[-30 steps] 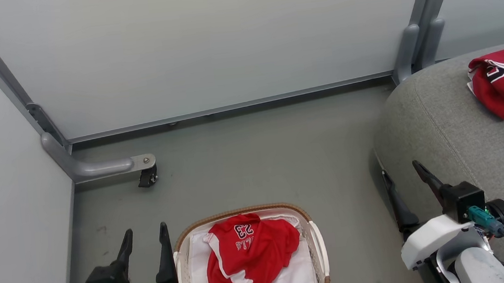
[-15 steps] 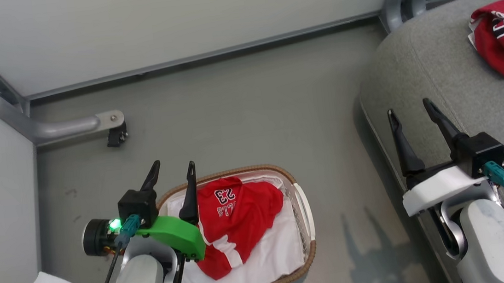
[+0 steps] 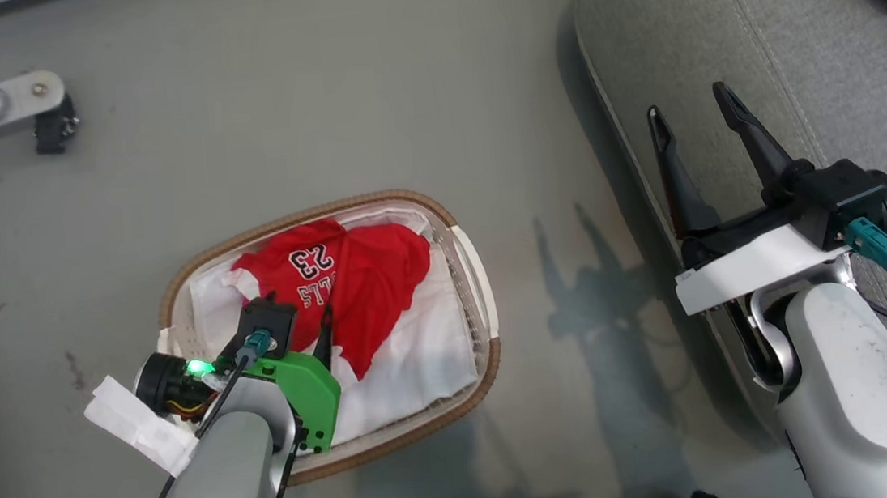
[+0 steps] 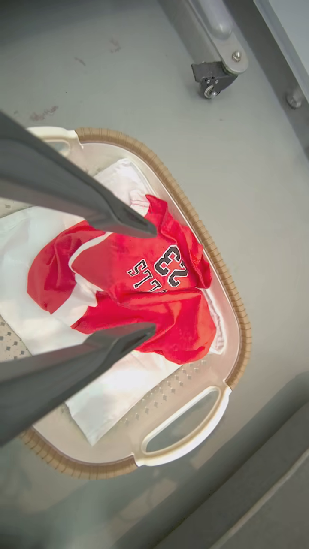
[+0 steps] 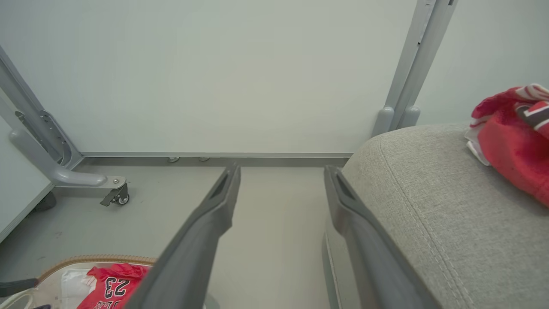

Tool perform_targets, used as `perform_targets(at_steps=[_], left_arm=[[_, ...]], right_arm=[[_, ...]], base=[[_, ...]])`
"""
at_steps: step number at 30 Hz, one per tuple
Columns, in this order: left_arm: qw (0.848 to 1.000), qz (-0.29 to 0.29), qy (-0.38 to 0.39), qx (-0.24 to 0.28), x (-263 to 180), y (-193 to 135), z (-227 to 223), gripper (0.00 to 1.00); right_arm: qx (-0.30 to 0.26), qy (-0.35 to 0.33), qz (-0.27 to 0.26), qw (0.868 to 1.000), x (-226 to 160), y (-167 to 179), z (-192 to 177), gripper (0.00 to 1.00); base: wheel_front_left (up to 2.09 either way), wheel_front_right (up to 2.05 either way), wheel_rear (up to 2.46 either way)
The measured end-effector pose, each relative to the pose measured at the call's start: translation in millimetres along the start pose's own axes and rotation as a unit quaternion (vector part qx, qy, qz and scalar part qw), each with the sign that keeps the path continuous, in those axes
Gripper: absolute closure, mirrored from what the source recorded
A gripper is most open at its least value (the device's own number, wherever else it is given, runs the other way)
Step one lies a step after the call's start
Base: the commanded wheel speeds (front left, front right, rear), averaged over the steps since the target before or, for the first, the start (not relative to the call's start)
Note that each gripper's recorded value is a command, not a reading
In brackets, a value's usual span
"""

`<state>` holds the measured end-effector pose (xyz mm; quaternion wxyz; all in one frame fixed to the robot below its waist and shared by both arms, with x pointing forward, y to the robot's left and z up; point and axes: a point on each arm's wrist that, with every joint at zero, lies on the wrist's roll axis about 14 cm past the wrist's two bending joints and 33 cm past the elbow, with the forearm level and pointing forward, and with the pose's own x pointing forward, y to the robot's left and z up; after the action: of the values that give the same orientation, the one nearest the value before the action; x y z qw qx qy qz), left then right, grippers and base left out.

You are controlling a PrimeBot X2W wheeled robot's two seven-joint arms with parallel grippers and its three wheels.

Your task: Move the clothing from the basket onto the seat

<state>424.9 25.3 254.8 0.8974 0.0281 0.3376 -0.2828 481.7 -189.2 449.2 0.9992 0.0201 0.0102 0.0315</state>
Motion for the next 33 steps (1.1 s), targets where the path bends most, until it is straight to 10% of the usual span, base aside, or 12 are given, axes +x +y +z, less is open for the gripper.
perform_targets(at_steps=[20,21,23,33], left_arm=[[0.985,-0.042,0.157,0.049,82,14,-117,0.0],[0.985,-0.043,0.159,0.046,85,12,-120,0.22],[0.985,-0.048,0.161,0.043,90,8,-124,1.0],[0.99,-0.054,0.131,0.016,88,-8,-107,1.0]], right_arm=[[-0.001,0.077,-0.032,0.997,14,-36,-75,0.0],[-0.003,0.081,-0.034,0.996,13,-38,-78,0.0],[-0.006,0.089,-0.039,0.995,10,-42,-83,0.0],[-0.015,0.089,-0.042,0.995,7,-44,-78,0.0]], base=[[0.0,0.0,0.0],[0.0,0.0,0.0],[0.0,0.0,0.0],[0.0,0.0,0.0]])
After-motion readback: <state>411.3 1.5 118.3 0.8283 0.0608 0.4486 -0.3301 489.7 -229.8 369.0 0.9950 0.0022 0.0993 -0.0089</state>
